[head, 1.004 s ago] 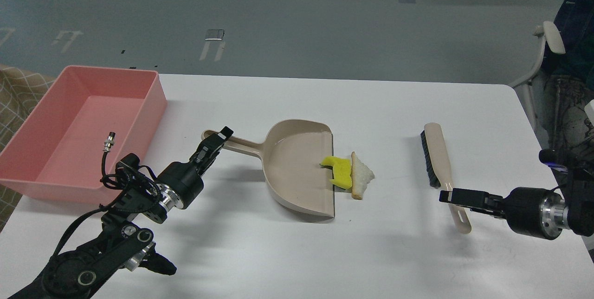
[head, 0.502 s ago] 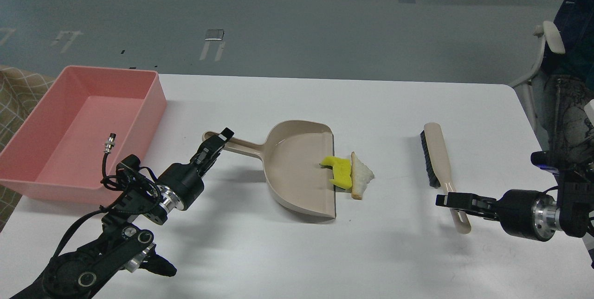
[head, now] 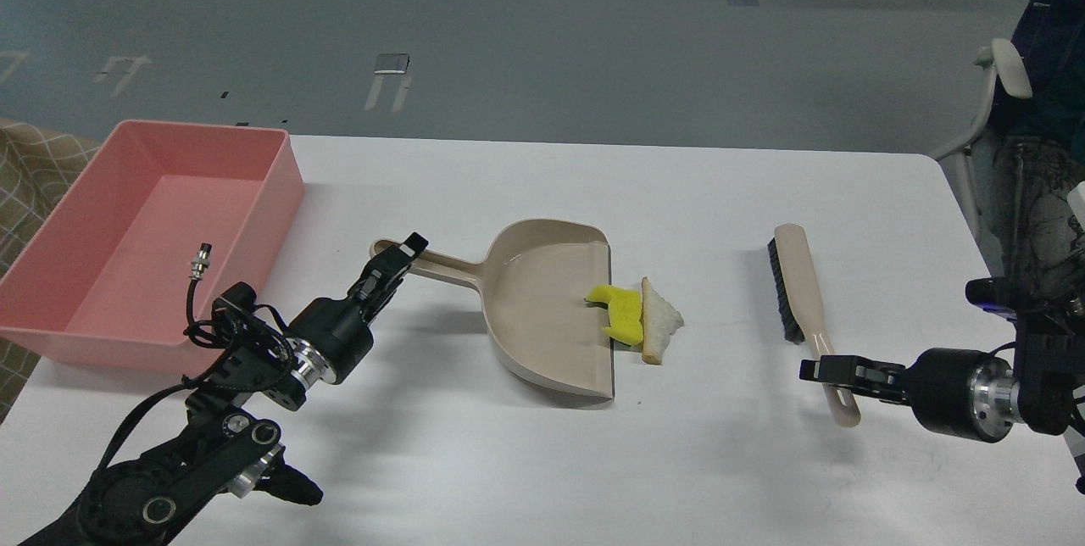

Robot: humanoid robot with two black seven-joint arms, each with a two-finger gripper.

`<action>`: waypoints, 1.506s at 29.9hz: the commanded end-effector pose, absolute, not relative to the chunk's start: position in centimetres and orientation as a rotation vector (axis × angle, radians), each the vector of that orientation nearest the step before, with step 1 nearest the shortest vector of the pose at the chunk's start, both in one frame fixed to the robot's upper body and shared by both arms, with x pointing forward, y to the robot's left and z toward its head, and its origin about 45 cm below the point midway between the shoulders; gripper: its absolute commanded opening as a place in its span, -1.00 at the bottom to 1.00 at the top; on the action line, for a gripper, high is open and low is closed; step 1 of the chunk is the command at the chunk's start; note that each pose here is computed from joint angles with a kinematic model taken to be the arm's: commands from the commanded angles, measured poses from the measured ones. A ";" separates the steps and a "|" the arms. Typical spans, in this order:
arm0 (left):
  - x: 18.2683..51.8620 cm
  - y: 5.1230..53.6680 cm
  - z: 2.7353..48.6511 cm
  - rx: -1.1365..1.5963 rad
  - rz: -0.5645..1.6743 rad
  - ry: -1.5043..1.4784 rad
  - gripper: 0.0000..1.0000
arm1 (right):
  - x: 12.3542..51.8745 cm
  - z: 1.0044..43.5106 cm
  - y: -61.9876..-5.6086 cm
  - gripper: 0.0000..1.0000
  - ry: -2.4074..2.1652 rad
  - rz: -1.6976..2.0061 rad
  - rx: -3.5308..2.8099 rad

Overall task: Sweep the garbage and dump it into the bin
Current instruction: 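Grasp the wooden brush handle with the right gripper and lift it, then sweep the sponge and paper scrap into the dustpan with the brush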

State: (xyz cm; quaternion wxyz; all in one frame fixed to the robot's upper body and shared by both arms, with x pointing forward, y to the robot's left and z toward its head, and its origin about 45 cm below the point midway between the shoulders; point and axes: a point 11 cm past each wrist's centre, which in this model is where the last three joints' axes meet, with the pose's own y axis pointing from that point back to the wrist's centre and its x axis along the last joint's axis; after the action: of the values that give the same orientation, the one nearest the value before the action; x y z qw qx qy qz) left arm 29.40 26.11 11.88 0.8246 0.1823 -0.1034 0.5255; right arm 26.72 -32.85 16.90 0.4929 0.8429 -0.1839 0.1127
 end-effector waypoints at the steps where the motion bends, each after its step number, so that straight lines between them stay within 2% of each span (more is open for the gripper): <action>1: 29.4 26.1 11.9 0.387 1.118 -0.221 -1.00 | 26.7 16.8 -33.1 -0.60 -0.448 0.264 2.016; 4: 29.4 26.1 11.9 0.388 1.118 -0.220 -1.00 | 26.7 16.7 -33.2 -0.85 -0.447 0.261 2.006; 8: 29.5 26.1 12.0 0.386 1.118 -0.222 -1.00 | 27.0 17.1 -32.9 -1.00 -0.449 0.276 2.010; 19: 29.5 27.0 12.1 0.409 1.117 -0.239 -1.00 | 25.7 18.1 -30.3 -1.00 -0.387 0.302 2.077; 32: 29.4 27.7 12.1 0.420 1.119 -0.252 -1.00 | 24.3 16.9 -29.6 -1.00 -0.340 0.251 2.097; 40: 29.4 27.6 12.1 0.418 1.117 -0.252 -1.00 | 23.9 15.9 -25.1 -1.00 -0.252 0.242 2.207; 45: 29.4 27.5 12.2 0.415 1.116 -0.253 -1.00 | 24.2 15.8 -24.9 -1.00 -0.230 0.236 2.213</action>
State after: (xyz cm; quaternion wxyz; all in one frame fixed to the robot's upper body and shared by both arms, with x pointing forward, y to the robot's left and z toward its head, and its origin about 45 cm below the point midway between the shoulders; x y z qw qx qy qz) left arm 29.38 27.63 12.14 0.8198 0.1962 -0.1189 0.5246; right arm 23.93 -25.06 15.85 0.4384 0.8885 -0.0959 0.0959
